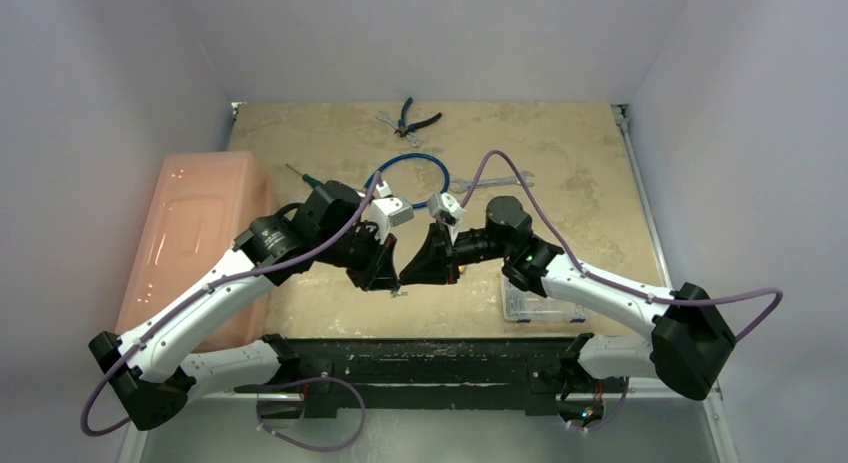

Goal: Unlock with the key

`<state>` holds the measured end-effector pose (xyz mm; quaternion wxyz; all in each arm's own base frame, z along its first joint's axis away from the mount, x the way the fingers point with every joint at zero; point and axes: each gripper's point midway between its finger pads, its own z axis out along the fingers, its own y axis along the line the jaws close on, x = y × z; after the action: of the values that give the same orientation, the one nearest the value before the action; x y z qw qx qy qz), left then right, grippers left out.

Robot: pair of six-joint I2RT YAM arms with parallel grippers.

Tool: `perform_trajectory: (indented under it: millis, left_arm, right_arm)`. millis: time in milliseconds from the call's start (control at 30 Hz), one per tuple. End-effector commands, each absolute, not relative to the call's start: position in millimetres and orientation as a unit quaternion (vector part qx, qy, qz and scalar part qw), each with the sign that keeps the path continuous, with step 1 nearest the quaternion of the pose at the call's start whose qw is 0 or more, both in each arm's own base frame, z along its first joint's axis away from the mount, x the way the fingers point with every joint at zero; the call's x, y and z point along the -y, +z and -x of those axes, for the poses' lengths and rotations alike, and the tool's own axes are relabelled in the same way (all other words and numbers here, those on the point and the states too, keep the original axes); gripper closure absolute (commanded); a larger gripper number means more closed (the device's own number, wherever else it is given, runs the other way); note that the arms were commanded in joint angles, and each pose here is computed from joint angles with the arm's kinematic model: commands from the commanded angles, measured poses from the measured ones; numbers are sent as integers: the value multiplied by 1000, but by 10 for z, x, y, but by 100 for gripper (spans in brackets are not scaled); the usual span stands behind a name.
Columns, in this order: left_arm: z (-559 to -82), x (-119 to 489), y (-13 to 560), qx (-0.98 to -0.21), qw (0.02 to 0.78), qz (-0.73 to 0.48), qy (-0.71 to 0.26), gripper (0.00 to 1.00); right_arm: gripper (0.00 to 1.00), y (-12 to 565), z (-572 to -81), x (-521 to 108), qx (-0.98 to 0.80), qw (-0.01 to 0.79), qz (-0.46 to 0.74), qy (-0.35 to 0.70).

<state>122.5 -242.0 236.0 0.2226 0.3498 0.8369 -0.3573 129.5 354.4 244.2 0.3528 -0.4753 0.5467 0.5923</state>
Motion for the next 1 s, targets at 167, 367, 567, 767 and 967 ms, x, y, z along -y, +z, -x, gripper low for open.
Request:
perform_trajectory:
  millis: [167, 367, 567, 767, 967]
  left_arm:
    - [-1484, 2477, 2602, -818, 302, -344, -349, 98]
    - [-1534, 2436, 2726, -814, 333, -326, -346, 19]
    - [-1592, 2374, 2867, -810, 366, -312, -337, 10]
    - [-1731, 2307, 2894, -819, 392, -279, -313, 10]
    - [-1891, 2402, 2675, -842, 374, -247, -299, 12]
  right_arm:
    - [100, 2557, -1112, -3507, -516, 341, 496, 609]
    - [100, 2552, -1219, -3467, -544, 374, 465, 590]
    - [100, 2506, -1398, -3380, -589, 416, 410, 559]
    - [100, 2432, -1840, -3123, -674, 484, 306, 467]
    - [100, 2379, -2223, -2590, -746, 540, 170, 352]
